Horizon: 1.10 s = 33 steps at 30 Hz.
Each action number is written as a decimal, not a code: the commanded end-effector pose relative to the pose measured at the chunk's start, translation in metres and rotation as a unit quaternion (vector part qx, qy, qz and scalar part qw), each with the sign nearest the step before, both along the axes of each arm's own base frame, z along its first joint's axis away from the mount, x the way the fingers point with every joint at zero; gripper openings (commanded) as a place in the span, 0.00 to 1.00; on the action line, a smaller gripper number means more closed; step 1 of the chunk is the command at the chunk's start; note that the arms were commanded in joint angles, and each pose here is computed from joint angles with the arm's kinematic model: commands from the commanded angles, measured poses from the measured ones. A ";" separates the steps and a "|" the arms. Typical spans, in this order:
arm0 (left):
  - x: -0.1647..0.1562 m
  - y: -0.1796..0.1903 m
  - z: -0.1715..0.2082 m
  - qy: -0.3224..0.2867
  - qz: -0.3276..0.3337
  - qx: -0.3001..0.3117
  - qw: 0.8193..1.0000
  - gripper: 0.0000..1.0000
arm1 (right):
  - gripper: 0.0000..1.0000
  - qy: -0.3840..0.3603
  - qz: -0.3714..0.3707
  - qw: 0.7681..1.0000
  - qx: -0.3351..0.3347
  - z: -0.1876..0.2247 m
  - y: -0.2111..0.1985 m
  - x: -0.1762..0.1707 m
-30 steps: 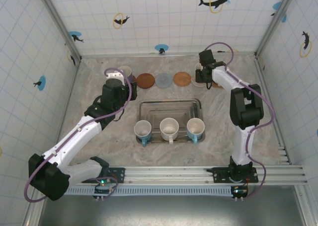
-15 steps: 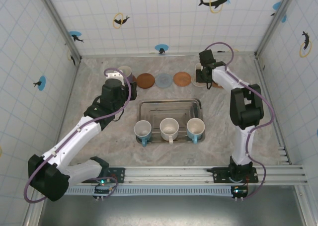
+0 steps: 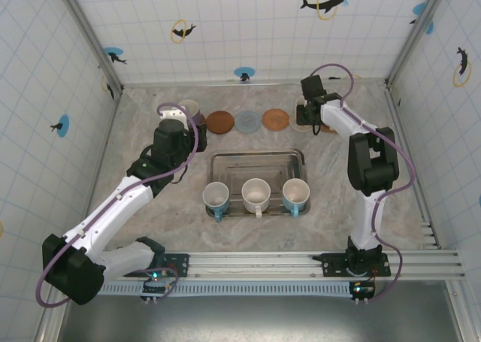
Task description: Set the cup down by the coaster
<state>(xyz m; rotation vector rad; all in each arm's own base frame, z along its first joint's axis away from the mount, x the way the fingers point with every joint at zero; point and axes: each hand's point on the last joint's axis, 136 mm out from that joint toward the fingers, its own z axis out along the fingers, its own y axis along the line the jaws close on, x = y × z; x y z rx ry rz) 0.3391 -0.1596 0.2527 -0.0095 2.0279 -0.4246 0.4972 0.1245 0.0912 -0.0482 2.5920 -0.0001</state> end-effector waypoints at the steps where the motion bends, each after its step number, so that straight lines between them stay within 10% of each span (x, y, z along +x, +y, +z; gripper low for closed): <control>1: -0.003 0.000 0.004 -0.013 -0.005 0.001 1.000 0.52 | 0.49 -0.024 -0.003 1.000 0.001 0.024 -0.002 0.002; 33: -0.001 -0.002 0.002 -0.006 -0.004 -0.004 1.000 0.52 | 0.65 -0.178 -0.010 0.979 0.095 0.151 0.006 -0.037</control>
